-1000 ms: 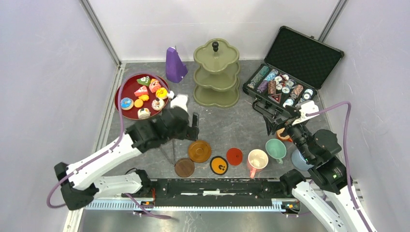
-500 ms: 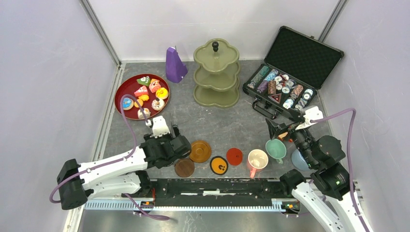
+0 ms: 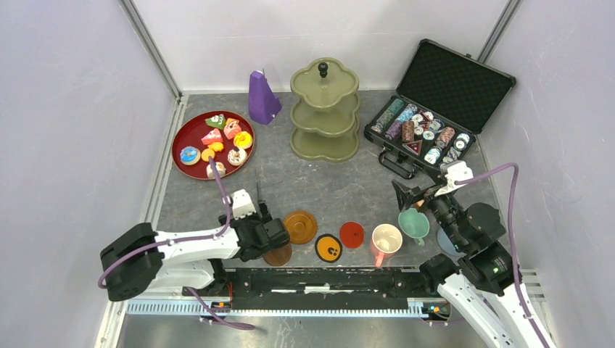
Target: Serve the afternoon tea
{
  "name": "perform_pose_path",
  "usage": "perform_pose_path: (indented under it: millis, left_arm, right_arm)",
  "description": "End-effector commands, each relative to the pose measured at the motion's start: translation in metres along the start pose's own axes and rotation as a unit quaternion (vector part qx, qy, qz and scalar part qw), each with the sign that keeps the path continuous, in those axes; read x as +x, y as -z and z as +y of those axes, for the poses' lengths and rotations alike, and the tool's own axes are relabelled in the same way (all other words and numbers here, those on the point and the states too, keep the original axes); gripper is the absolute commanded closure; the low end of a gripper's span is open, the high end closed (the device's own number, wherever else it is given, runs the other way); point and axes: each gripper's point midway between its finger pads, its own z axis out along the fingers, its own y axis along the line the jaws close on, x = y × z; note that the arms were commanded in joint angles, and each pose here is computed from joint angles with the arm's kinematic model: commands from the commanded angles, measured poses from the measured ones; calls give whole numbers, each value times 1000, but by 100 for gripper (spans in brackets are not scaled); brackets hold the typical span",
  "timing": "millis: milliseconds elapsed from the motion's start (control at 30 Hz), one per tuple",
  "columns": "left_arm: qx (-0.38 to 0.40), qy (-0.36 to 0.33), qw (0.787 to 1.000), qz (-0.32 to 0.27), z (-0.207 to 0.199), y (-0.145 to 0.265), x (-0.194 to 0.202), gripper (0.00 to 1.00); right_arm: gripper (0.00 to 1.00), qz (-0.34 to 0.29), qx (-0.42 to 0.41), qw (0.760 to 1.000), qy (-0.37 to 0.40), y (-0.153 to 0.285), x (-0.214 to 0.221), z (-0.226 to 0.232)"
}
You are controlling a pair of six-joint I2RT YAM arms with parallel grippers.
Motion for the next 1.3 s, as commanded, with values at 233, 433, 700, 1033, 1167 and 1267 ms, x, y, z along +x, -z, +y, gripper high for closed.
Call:
perform_pose_path:
  millis: [233,433,700,1033,1167,1267]
  left_arm:
    - [-34,65,992,-102,-9,-26,-6,0]
    - [-79,61,985,-143,-19,-29,-16,0]
    - [-58,61,987,-140,-21,-29,-11,1]
    - [-52,53,992,-103,-18,-28,-5,6]
    - [-53,48,992,-102,-17,-28,-4,13]
    - [-56,46,992,-100,-16,-28,-4,16]
  right_arm:
    - [2,-20,-17,1000,-15,-5,9,7]
    - [2,-38,-17,999,-20,-1,3,7]
    - [2,-57,-10,998,-20,7,-12,4]
    - [2,-61,-5,998,-24,6,-10,2]
    - [2,-61,-2,998,-27,6,-9,1]
    - [2,-60,0,998,-28,6,-9,1]
